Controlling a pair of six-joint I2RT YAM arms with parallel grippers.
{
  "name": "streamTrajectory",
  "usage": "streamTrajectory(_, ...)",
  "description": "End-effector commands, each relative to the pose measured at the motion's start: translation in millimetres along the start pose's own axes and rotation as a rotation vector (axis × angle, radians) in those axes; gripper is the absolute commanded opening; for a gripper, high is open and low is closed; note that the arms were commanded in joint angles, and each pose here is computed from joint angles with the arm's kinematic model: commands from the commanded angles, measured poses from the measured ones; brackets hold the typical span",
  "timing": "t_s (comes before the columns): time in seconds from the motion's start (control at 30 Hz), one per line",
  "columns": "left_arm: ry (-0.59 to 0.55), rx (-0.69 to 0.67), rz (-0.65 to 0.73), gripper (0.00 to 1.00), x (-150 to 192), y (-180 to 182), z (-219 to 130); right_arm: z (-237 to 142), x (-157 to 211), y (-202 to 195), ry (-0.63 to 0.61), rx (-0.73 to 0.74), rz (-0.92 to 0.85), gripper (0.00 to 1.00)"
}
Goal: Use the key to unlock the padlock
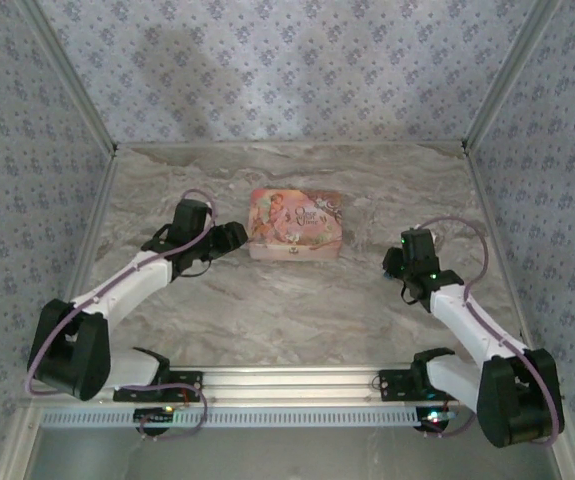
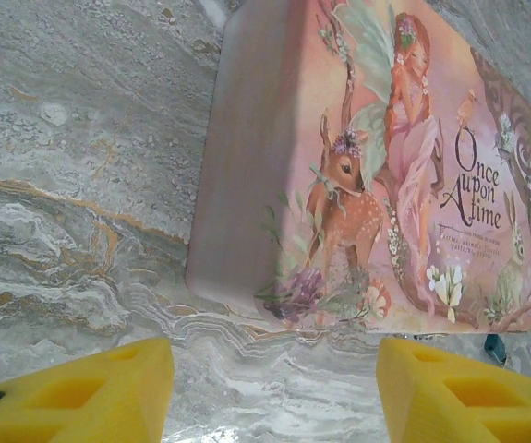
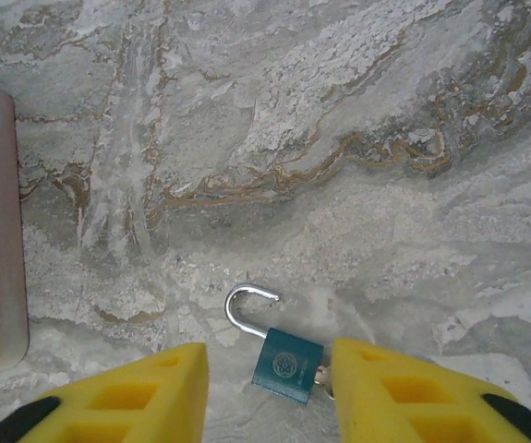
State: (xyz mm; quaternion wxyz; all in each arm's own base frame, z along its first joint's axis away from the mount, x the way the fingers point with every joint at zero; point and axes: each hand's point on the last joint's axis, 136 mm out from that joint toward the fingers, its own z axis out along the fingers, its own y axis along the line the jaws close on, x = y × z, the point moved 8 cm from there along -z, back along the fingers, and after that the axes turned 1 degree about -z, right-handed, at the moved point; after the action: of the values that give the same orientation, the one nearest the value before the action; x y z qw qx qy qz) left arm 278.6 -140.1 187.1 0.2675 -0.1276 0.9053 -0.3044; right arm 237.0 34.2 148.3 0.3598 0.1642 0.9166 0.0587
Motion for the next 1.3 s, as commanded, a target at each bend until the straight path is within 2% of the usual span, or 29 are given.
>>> streamTrajectory(0.0,-0.030,-0.021,-0.001,0.60,-1.7,1.2,-10.8,-16.0,-14.5,4.0,-0.028,-0.011,0.011,0.47)
streamTrajectory(0.13,-0.050,-0.048,0.011,0.63,-3.6,5.0,-18.1,-26.0,-24.9,7.0,-0.049,-0.012,-0.002,0.61)
streamTrajectory(0.17,-0.055,-0.061,0.015,0.65,-4.2,7.1,-20.1,-27.2,-26.8,7.8,-0.050,-0.012,-0.003,0.79)
streamTrajectory(0.2,-0.061,-0.077,0.016,0.81,-4.9,9.6,-22.0,-28.3,-28.8,8.6,-0.054,-0.015,-0.005,1.00)
streamTrajectory(0.23,-0.069,-0.096,0.018,0.98,-6.0,12.8,-24.7,-28.9,-30.4,9.7,-0.056,-0.019,-0.006,1.00)
streamTrajectory(0.4,-0.115,-0.170,0.038,0.98,-15.7,27.1,-39.8,-31.1,-47.2,15.0,-0.070,0.001,-0.044,1.00)
streamTrajectory(0.5,-0.154,-0.225,0.080,0.98,-27.3,32.8,-52.7,-30.5,-62.9,14.0,-0.130,0.074,-0.063,1.00)
streamTrajectory(0.6,-0.232,-0.348,0.179,0.98,-41.3,41.9,-65.6,-25.2,-75.5,10.0,-0.184,0.164,-0.088,1.00)
streamTrajectory(0.73,-0.380,-0.512,0.404,0.98,-54.2,56.1,-75.3,-9.3,-87.3,6.0,-0.312,0.256,-0.203,1.00)
streamTrajectory(0.87,-0.494,-0.611,0.492,0.98,-63.6,84.7,-75.2,7.9,-86.5,-5.5,-0.354,0.361,-0.246,1.00)
streamTrajectory(0.93,-0.536,-0.646,0.459,0.98,-65.4,103.0,-70.5,17.1,-85.6,-10.7,-0.347,0.386,-0.236,1.00)
streamTrajectory(1.03,-0.545,-0.618,0.382,0.98,-67.7,122.8,-53.6,30.6,-81.4,-15.6,-0.364,0.394,-0.240,1.00)
streamTrajectory(1.27,-0.564,-0.613,0.386,0.98,-70.1,142.1,-19.9,47.0,-71.0,-21.2,-0.465,0.352,-0.266,1.00)
